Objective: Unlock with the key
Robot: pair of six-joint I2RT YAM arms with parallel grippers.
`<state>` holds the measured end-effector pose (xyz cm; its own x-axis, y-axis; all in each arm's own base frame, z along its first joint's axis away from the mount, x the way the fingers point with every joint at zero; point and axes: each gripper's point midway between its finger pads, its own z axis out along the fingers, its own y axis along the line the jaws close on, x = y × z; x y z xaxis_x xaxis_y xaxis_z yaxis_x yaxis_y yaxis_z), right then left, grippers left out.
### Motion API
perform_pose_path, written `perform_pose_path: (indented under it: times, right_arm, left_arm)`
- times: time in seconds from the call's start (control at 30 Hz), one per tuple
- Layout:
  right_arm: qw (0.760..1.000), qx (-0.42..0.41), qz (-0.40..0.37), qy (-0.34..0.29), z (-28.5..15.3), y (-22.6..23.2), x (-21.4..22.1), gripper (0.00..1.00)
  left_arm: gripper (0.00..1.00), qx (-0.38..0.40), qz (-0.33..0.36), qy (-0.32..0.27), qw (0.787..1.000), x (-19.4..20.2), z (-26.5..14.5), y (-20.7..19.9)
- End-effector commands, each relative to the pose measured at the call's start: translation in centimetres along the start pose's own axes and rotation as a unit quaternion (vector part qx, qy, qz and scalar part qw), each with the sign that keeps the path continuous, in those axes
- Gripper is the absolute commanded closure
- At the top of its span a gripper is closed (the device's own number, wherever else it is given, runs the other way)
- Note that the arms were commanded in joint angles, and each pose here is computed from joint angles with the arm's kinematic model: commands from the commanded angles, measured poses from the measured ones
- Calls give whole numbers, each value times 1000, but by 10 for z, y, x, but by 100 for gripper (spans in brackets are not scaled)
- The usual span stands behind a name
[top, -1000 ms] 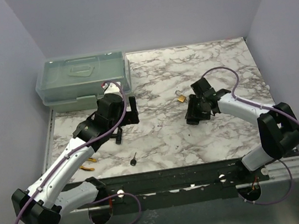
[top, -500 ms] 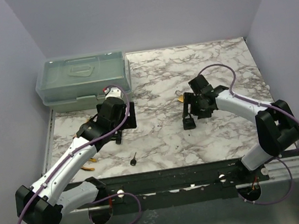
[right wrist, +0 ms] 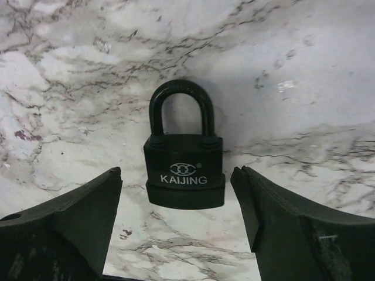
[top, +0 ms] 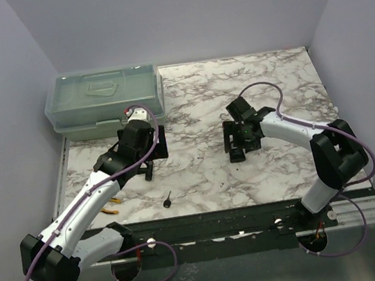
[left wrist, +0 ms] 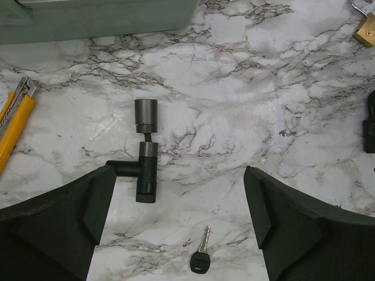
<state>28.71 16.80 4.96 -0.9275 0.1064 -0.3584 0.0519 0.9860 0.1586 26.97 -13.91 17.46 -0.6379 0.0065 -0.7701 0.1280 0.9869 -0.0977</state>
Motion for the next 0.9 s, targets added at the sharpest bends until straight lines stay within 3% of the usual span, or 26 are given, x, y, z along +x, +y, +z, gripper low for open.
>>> perform_pose_path:
  times: [0.0,0.17,0.4,0.53,0.73,0.87]
  right_arm:
    - [999,1,-13,32,9,17,16,15]
    - [999,4,-18,32,14,19,19,22]
    - [998,-34,-48,34,23,44,17,44]
    - [995,-55,-76,31,27,63,11,51]
    - [993,-73,-87,26,25,77,0,48]
    - [994,-70,-87,2,11,76,-11,28]
  left_arm:
    - [1,26,-3,10,1000,4,2,-9]
    - [2,43,-4,16,999,7,2,-15]
    - [2,37,3,19,999,7,6,-14]
    - [2,39,2,22,999,9,7,-14]
    - [4,58,-21,44,997,18,3,-22]
    - [10,75,-63,75,992,31,-9,-29]
